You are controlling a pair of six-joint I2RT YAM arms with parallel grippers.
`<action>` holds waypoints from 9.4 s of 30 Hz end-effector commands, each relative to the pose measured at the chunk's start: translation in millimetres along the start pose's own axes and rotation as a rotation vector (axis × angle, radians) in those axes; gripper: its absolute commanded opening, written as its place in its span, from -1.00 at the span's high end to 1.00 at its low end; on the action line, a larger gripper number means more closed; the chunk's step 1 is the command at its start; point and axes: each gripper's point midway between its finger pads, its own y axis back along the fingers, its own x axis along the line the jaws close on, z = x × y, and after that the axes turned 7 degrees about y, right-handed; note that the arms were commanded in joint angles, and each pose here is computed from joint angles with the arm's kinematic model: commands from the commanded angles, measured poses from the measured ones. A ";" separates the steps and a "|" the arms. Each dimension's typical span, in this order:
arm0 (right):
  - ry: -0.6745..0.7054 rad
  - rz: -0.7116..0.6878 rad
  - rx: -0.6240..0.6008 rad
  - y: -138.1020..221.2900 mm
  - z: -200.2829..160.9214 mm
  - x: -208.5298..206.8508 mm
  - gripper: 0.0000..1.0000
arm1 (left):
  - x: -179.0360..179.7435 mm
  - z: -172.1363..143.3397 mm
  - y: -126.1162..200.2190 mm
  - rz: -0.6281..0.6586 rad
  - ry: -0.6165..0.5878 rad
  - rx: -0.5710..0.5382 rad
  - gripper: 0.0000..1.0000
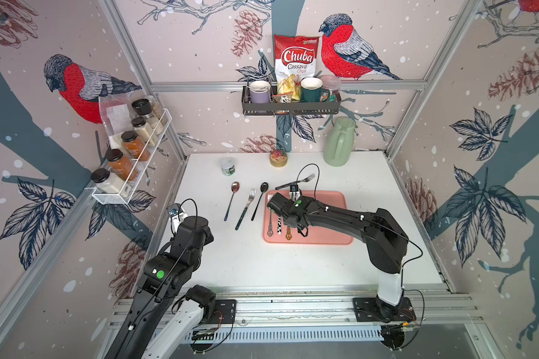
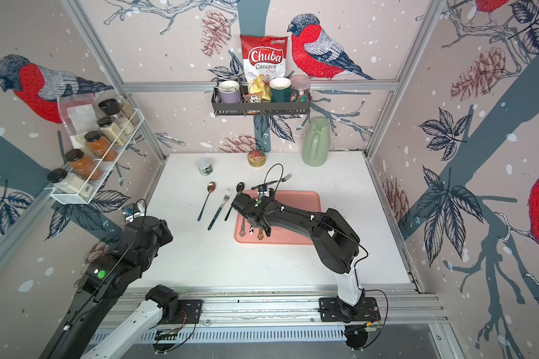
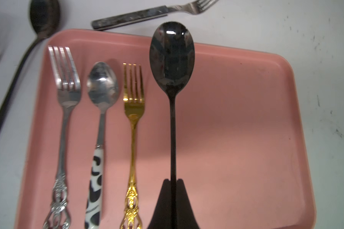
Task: Set the spoon and fork side by side
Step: Place the spoon on the tray, then pick up the fork at the center of the board, then place the fork on the tray, then pick up the spoon from the center of the board.
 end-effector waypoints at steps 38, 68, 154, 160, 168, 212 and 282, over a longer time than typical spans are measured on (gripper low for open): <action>-0.006 0.131 0.118 -42.6 -40.1 20.3 0.44 | -21.7 -5.8 -3.8 -0.095 0.000 0.045 0.11; -0.061 0.360 -0.199 34.1 -6.5 -52.1 0.03 | -107.7 -140.1 -187.9 -0.003 -0.426 0.614 0.04; -0.649 0.396 -0.281 10.7 -26.1 -178.7 0.01 | -334.2 -300.7 -124.8 -0.074 -0.414 0.522 1.00; -0.649 0.395 -0.279 9.9 -26.5 -178.6 0.00 | -328.2 -309.3 -129.8 -0.063 -0.420 0.532 1.00; -0.649 0.394 -0.277 9.7 -25.5 -178.3 0.00 | -333.8 -290.9 -123.0 -0.086 -0.445 0.512 0.43; -0.110 0.330 0.007 -21.4 89.3 158.7 0.01 | -77.5 -19.6 -53.5 -0.219 0.041 0.106 -0.45; 0.027 0.531 -0.050 34.3 122.2 128.4 1.00 | -90.8 -28.2 -55.8 -0.302 0.031 0.127 -0.52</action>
